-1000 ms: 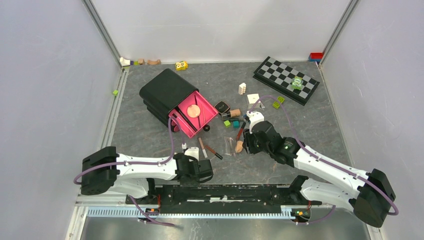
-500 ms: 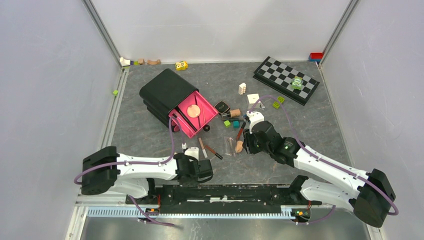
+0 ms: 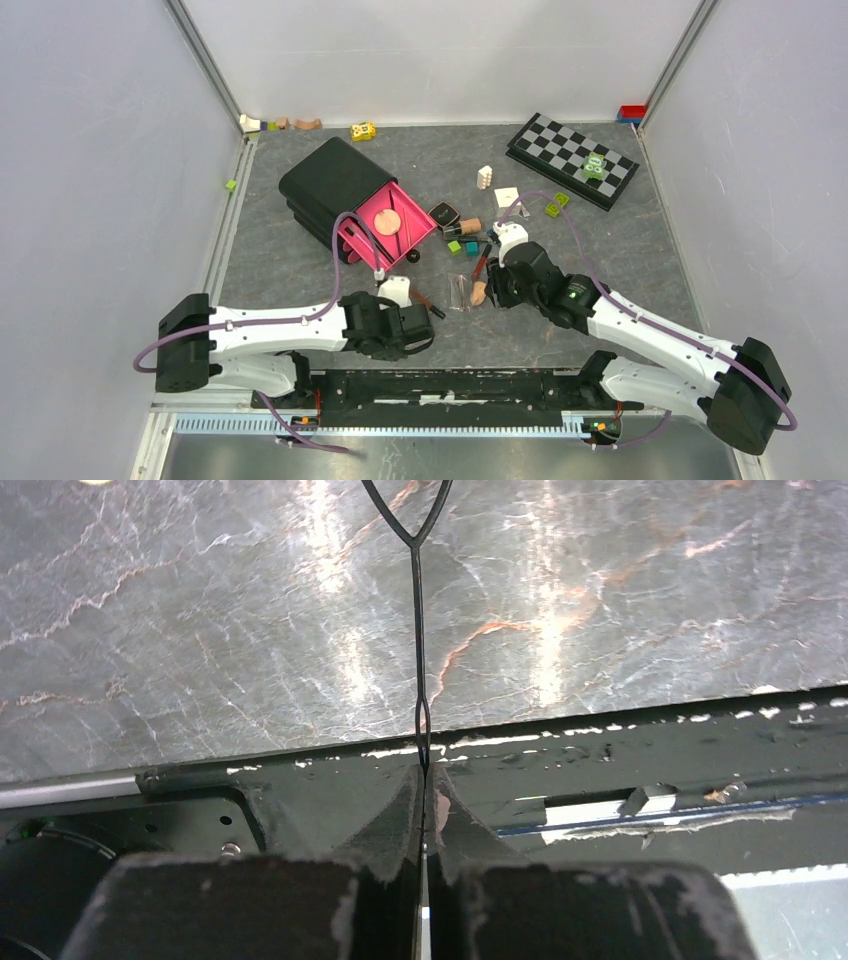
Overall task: Organize the makeup
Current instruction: Pick up the makeup tool from the center of the board, then place the makeup tool in the drawer, then close the drawer in the storage box.
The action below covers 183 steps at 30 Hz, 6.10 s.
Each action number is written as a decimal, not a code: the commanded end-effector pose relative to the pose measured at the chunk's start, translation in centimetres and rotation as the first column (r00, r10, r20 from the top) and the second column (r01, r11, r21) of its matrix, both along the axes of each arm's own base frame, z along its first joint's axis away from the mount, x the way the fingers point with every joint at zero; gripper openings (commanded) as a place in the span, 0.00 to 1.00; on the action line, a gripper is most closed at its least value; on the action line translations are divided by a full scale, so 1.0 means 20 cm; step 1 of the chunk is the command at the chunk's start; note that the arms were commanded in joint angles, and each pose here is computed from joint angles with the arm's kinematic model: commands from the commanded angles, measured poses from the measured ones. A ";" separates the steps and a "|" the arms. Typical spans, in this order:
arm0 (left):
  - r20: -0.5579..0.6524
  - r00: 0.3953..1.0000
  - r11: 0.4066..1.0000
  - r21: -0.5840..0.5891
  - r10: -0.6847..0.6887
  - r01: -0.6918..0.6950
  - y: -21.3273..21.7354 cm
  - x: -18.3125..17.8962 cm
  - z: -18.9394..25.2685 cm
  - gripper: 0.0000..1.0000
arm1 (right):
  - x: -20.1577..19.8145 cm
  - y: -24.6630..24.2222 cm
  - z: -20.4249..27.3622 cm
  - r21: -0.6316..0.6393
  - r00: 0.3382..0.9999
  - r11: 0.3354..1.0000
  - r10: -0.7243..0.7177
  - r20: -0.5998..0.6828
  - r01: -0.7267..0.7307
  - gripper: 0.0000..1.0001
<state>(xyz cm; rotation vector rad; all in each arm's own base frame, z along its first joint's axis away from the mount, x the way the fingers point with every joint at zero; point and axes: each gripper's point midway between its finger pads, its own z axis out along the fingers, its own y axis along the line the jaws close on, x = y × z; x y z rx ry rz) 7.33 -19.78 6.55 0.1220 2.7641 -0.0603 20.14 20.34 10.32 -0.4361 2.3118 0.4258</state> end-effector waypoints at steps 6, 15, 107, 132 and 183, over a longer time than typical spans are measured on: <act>0.082 0.978 0.981 -0.033 -0.189 0.192 -0.11 0.06 0.16 0.02 | 0.02 0.00 0.02 0.019 0.999 0.999 -0.026 0.024 0.026 0.38; 0.182 0.914 0.918 -0.100 -0.362 0.383 -0.32 0.11 0.45 0.02 | 0.02 -0.03 0.02 0.002 0.999 0.999 -0.042 0.030 0.042 0.39; 0.371 0.916 0.985 -0.134 0.155 -0.113 0.16 1.19 1.03 0.39 | 0.03 -0.10 0.12 -0.037 0.995 0.997 -0.061 0.075 0.063 0.39; 0.361 0.916 0.974 -0.199 0.173 -0.105 0.31 1.00 0.98 0.63 | 0.06 -0.12 0.25 0.000 0.988 0.993 -0.115 0.107 0.116 0.43; 0.441 0.816 0.923 -0.267 0.374 -0.278 0.80 1.87 1.02 0.83 | 0.19 0.50 0.10 0.400 0.993 0.912 -0.049 -0.109 0.089 0.66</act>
